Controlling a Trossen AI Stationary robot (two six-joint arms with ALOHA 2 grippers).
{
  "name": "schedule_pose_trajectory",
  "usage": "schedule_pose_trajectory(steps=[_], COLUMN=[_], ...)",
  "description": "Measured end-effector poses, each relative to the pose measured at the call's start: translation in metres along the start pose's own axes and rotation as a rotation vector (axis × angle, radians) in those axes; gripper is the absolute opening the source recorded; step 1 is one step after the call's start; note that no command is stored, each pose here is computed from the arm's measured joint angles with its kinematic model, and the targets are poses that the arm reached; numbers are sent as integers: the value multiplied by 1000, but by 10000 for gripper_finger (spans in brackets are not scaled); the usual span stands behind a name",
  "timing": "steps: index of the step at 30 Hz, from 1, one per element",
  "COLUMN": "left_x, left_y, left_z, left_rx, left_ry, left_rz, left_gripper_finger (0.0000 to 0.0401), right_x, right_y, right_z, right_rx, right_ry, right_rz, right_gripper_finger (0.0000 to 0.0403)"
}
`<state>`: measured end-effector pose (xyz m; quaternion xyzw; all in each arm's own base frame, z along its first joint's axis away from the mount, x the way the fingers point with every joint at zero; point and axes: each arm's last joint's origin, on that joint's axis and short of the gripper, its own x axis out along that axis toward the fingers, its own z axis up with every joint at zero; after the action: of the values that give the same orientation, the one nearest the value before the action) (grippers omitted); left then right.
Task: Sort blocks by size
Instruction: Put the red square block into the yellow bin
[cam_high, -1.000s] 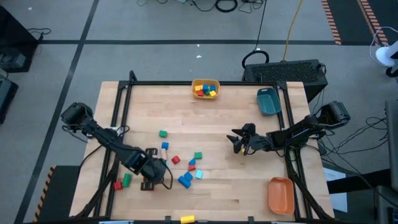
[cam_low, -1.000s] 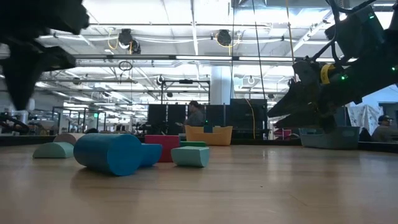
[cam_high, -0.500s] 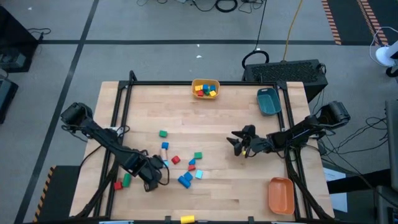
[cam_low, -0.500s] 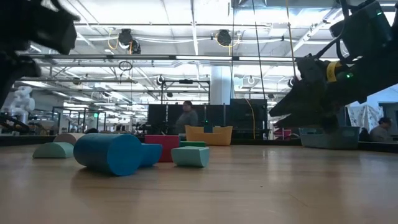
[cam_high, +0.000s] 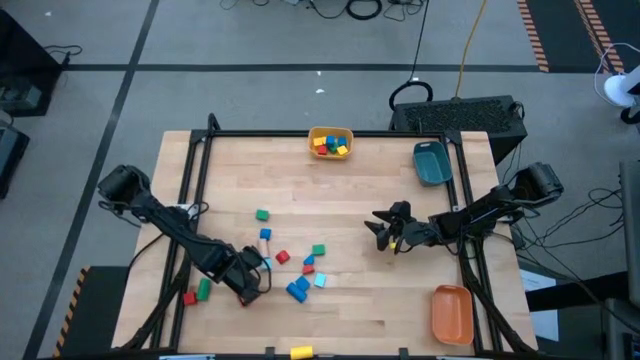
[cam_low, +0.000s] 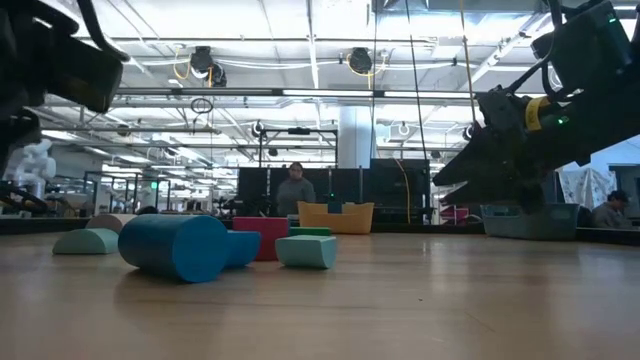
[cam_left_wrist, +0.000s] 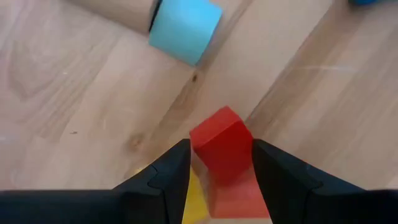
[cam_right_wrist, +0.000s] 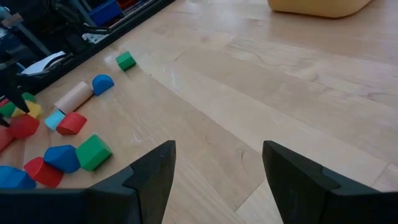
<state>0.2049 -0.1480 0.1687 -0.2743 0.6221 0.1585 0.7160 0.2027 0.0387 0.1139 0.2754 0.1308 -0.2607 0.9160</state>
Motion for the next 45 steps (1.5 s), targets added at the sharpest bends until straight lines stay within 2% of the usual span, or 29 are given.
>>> schedule_pose_trajectory(steps=[8,12,16,19,23,30,34,40,45], left_x=[0,-1,-1,-1,-1,-1,1,15,23], left_y=[2,-2,-2,-2,-3,-4,-5,-10,-10], left_z=[6,8,11,11,10,9,6,0,0], left_rx=[6,-8,-139,-189,-236,-319,-368,-405,-414], left_ry=[-24,-42,-40,-18,13,40,45,74,76], left_rz=[11,-38,-47,-56,-70,-76,-68,-29,0], left_gripper_finger=[173,173,173,179,217,317,347,343,323], right_x=[0,0,0,0,0,0,0,0,0], right_y=[0,0,1,1,1,1,1,1,1], right_z=[0,0,1,1,1,1,1,1,0], right_rx=[5,8,12,13,12,-1,-6,-13,-15], right_ry=[-1,-3,-7,-7,-6,-3,-3,-3,-1], right_rz=[1,5,9,9,9,13,13,13,14], right_gripper_finger=[228,228,228,228,228,228,228,228,228])
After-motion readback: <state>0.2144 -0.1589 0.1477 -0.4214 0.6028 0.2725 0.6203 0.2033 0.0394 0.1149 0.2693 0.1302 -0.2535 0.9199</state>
